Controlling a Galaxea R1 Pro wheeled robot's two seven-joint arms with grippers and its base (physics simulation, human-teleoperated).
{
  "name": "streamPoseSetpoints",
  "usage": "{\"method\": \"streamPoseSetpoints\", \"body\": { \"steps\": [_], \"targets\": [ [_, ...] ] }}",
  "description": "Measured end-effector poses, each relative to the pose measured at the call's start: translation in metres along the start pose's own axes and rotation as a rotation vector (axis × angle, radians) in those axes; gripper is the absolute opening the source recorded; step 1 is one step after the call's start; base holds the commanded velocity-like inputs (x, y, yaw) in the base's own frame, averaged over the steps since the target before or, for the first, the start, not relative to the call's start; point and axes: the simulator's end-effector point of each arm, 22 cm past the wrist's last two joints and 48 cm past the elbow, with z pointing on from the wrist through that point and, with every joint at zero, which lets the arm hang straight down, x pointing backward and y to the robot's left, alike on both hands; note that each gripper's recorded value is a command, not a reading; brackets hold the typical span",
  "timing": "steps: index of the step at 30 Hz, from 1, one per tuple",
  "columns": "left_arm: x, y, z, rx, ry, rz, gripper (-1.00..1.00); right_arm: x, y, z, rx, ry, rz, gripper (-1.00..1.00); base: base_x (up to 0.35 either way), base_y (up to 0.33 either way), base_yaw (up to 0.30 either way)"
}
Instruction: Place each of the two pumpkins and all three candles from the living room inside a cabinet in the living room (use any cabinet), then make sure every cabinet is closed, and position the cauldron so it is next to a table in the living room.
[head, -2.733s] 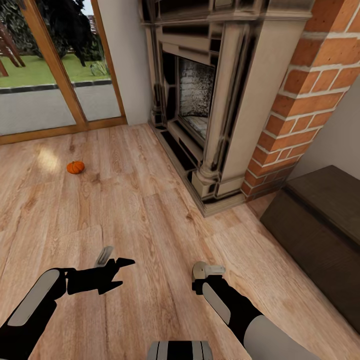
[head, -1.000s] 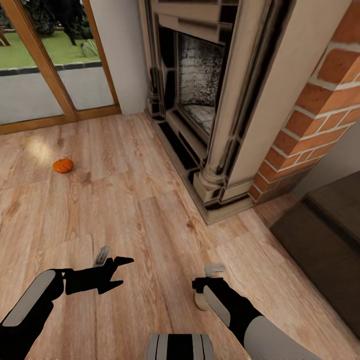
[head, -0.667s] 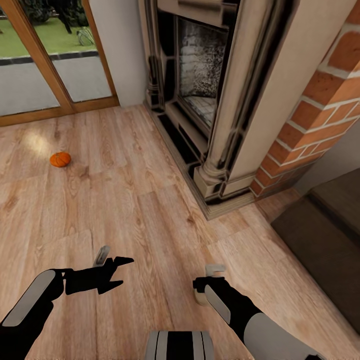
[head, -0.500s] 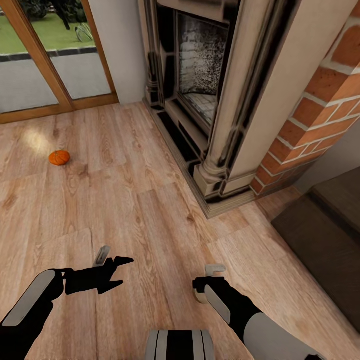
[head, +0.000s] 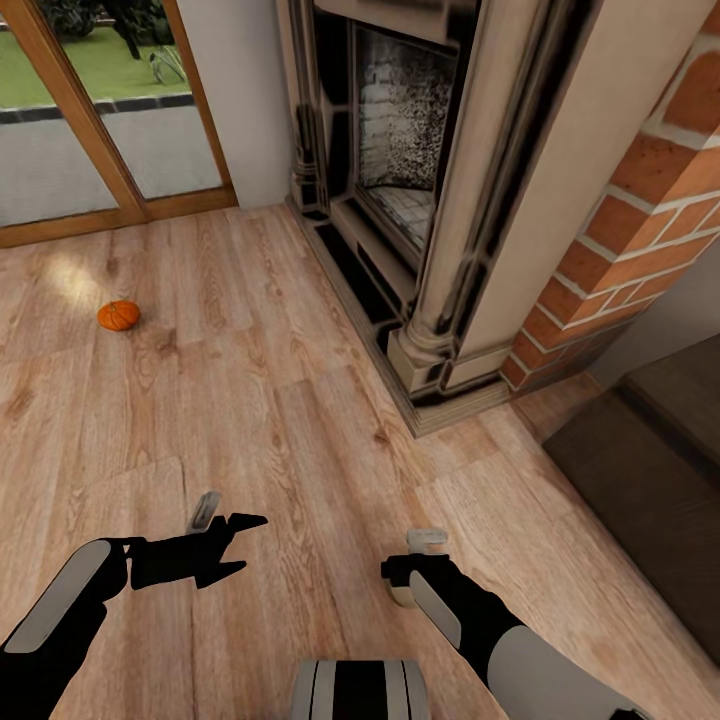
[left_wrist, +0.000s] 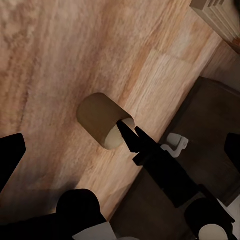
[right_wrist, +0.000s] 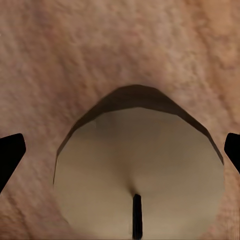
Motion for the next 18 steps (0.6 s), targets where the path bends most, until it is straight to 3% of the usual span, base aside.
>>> {"method": "streamPoseSetpoints", "body": {
  "steps": [18],
  "targets": [
    [0.001,0.004,0.002,-0.006,0.004,-0.009,1.00,0.012,-0.005,0.005,0.009,0.026,-0.001,1.00,0.000,0.000,0.000]
  ]
}}
